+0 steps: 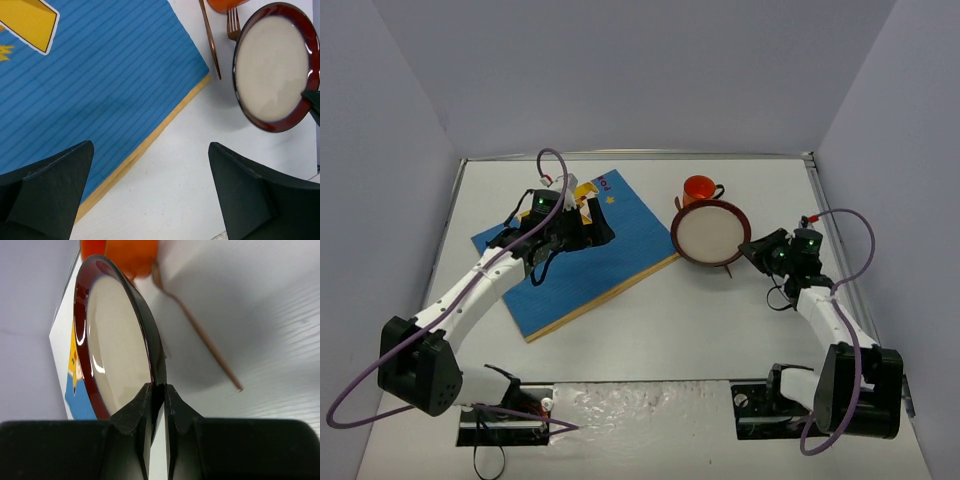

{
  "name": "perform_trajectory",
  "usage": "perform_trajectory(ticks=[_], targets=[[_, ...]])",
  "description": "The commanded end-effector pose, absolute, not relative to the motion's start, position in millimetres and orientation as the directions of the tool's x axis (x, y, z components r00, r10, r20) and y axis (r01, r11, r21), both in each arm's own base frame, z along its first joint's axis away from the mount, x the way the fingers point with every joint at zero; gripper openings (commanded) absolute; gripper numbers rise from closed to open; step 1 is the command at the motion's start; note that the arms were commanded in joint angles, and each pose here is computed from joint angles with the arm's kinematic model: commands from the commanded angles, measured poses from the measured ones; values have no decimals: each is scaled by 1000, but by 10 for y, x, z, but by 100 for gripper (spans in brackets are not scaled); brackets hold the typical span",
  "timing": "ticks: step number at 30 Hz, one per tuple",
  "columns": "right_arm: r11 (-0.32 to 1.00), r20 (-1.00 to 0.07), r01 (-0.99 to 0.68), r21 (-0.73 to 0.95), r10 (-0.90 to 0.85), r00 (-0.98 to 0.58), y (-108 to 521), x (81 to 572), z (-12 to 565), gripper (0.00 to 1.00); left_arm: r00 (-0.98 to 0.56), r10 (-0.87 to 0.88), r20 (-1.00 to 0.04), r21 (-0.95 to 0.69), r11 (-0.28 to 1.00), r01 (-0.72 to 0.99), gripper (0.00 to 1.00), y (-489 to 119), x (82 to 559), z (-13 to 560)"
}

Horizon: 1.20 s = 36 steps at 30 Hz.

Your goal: Set the dinner table for one person

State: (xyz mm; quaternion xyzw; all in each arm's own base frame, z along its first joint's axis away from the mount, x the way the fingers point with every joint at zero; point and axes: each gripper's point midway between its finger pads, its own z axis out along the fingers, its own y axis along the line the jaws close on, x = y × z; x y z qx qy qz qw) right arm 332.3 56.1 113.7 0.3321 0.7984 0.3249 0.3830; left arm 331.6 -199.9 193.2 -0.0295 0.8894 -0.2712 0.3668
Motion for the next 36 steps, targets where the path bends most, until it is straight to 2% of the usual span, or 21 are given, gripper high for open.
perform_trajectory(ticks=[1,6,12,15,25,36], targets=[[541,-506,-74,838,719,-476,1049,3656,2073,0,-621,-273,-735,-476,860,186,97,-1924,3446,2441],[518,-522,-177,837,658,-543,1747,3800,2239,0,-595,-193,-780,-249,968,12,97,-1213,3374,2355],[504,-544,-255,825,584,-603,2467,4016,2220,0,-544,-220,-810,-151,974,-169,97,-369,3124,2429],[482,-546,-292,826,553,-630,2783,4096,2211,0,-539,-218,-813,-111,968,-223,97,-141,2976,2338],[423,-516,-329,844,480,-709,3601,4334,1961,0,-529,-232,-816,-72,950,-305,97,76,2815,2080],[392,-464,-296,871,454,-761,3940,4354,1688,0,-534,-227,-814,-60,949,-311,97,100,2829,2010]])
